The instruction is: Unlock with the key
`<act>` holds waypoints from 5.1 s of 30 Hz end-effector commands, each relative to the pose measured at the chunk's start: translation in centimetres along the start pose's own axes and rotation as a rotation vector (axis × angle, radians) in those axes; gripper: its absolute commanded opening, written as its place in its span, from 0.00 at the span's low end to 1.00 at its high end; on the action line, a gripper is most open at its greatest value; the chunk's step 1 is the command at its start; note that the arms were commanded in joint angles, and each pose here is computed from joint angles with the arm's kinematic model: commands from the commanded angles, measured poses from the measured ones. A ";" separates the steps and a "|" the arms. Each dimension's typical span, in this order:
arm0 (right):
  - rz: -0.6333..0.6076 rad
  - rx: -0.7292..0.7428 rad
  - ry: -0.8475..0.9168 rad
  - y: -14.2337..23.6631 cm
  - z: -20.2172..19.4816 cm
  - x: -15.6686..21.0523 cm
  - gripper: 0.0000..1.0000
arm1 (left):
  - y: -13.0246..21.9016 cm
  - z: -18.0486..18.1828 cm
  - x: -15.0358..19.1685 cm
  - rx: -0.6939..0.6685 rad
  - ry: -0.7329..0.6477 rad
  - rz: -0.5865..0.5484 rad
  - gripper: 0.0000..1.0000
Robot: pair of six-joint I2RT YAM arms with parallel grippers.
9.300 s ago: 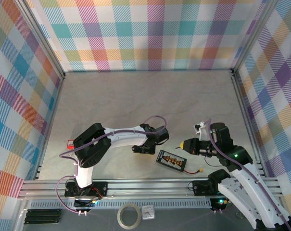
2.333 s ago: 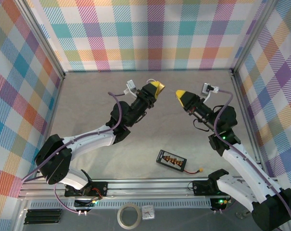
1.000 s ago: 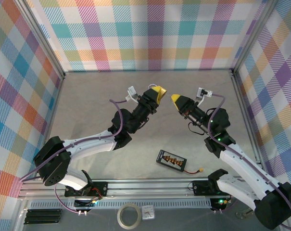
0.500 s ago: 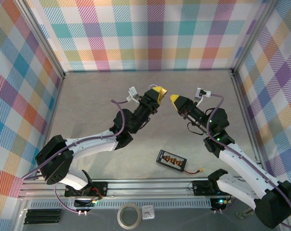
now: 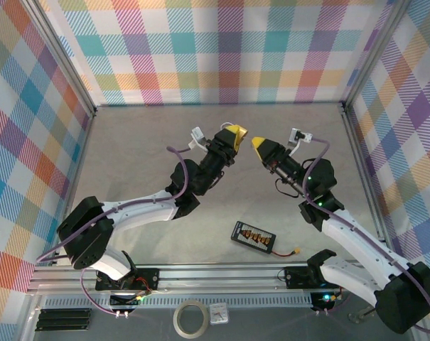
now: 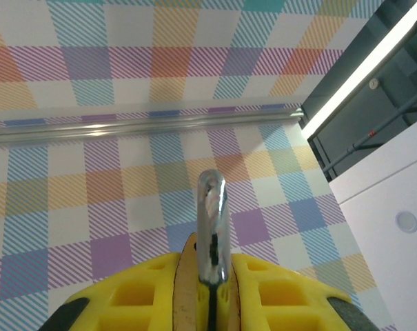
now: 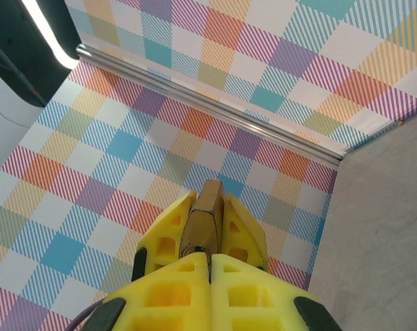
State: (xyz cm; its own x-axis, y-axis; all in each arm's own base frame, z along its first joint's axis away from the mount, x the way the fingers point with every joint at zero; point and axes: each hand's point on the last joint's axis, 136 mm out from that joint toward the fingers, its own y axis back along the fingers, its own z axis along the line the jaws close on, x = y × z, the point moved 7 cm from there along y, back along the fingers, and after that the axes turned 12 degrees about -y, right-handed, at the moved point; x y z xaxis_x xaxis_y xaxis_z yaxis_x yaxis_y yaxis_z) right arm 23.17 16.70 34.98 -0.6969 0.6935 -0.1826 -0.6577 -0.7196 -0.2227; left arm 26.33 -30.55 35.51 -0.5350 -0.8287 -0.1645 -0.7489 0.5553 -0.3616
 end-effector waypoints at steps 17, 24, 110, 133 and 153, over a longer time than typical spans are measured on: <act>0.229 -0.017 0.144 -2.5 1.4 2.8 0.00 | 0.3 -4.8 2.8 0.031 -0.114 0.258 0.00; 0.267 -0.022 0.161 -2.0 1.1 3.3 0.00 | 0.8 -4.3 2.2 -0.014 -0.162 0.304 0.00; 0.420 -0.117 0.133 -1.4 3.2 5.3 0.00 | 3.5 -7.4 0.3 0.154 -0.389 0.635 0.00; 0.480 -0.129 0.258 1.5 6.1 4.9 0.00 | 5.6 -9.2 0.0 0.091 -0.548 0.909 0.00; 0.378 -0.197 0.224 -0.3 5.2 3.6 0.00 | 4.8 -7.1 2.6 0.145 -0.408 0.904 0.00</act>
State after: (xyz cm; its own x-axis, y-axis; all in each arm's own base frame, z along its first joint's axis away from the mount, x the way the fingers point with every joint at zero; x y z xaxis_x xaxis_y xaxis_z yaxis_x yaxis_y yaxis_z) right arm 18.41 19.55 37.68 -0.8478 0.2809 -0.4498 -0.2202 -0.9581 -0.1832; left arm 21.62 -28.34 41.04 -0.6335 -0.2163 -0.7429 -0.2347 0.9686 -0.0819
